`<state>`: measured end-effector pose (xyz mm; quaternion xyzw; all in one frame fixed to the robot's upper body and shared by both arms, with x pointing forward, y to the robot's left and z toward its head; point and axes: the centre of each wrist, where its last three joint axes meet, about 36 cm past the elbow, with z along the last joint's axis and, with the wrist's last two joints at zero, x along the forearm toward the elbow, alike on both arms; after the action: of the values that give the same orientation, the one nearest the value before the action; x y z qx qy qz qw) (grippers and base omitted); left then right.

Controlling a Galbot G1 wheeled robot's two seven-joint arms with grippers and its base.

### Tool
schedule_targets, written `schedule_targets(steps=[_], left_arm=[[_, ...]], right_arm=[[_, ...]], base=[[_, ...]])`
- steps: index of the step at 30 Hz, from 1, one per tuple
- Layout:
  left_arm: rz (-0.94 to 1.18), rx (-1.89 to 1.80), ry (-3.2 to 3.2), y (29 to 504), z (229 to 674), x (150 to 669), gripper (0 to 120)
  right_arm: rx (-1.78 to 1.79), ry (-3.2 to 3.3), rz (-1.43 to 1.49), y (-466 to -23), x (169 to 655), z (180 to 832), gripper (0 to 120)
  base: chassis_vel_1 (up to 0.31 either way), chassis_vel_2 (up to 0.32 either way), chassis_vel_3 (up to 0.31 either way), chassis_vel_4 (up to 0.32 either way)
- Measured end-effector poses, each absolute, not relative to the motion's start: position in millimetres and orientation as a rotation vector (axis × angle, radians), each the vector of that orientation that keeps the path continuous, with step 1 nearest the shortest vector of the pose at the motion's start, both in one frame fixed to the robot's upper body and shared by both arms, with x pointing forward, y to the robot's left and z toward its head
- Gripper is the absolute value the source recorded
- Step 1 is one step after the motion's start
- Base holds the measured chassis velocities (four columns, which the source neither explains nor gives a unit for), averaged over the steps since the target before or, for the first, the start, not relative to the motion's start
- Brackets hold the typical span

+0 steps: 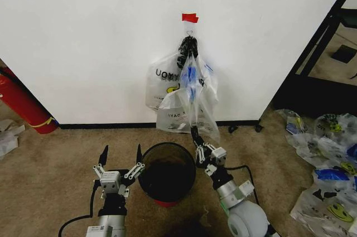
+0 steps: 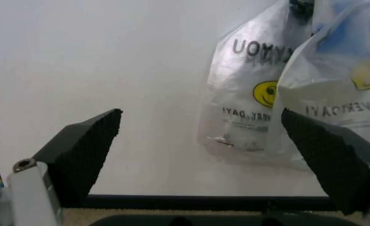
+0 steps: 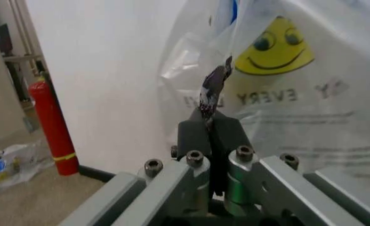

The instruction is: Pick up the garbage bag from the wall and place it over the trash bin.

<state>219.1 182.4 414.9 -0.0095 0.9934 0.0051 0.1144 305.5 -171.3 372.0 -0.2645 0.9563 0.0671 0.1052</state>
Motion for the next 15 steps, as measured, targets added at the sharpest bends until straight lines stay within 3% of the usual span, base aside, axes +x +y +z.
schedule_targets(steps=[15], left_arm=[[0.011, -0.028, 2.912, 183, 413, 220, 100]], right_arm=[[-0.815, 2.772, 0.054, -199, 264, 362, 0]], base=[[0.000, 0.000, 0.000, 0.000]])
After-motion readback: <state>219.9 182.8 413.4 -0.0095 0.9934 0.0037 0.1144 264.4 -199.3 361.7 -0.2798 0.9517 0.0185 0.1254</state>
